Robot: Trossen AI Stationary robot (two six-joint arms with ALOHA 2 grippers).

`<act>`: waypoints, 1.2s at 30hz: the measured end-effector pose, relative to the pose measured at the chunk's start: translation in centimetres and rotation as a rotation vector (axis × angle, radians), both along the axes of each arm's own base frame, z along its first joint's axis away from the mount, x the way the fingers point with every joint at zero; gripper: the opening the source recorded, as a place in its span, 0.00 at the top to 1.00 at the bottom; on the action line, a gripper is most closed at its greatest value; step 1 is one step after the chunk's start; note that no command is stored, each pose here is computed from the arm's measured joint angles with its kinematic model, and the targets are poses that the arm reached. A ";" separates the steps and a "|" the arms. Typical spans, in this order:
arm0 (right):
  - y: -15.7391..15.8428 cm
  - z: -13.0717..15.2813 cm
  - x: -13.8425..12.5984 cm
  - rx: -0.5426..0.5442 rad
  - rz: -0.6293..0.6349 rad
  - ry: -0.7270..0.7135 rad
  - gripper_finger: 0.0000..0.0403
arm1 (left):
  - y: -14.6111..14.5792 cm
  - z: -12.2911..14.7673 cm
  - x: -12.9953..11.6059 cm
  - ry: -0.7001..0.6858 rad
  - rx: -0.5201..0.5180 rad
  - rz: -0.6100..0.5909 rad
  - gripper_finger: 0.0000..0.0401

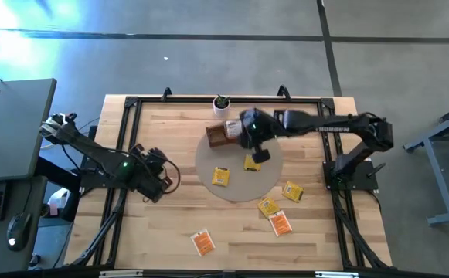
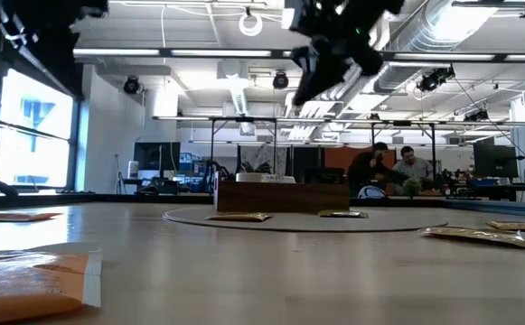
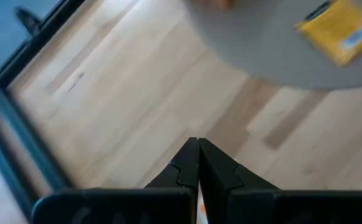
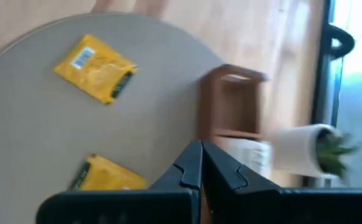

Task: Pick & Place Tea
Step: Put the bottom orange tea bag into the middle section of the wooden organizer

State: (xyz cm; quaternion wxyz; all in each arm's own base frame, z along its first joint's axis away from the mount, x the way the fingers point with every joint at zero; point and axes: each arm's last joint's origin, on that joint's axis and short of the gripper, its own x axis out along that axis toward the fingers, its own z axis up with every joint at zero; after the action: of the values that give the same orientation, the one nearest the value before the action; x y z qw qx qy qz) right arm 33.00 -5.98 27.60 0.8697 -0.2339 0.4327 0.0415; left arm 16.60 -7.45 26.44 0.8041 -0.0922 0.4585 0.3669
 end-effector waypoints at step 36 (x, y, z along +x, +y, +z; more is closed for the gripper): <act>13.4 -8.8 -4.1 0.009 0.290 -0.540 0.85 | -8.8 -11.9 11.0 -0.307 -0.636 -0.560 0.63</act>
State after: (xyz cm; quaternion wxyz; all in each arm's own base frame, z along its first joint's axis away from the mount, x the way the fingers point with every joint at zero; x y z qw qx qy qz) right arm 28.90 7.43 18.83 0.9392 -0.2920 0.1478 0.1036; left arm 27.58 -16.29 14.49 0.8628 -0.2605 0.4311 -0.0422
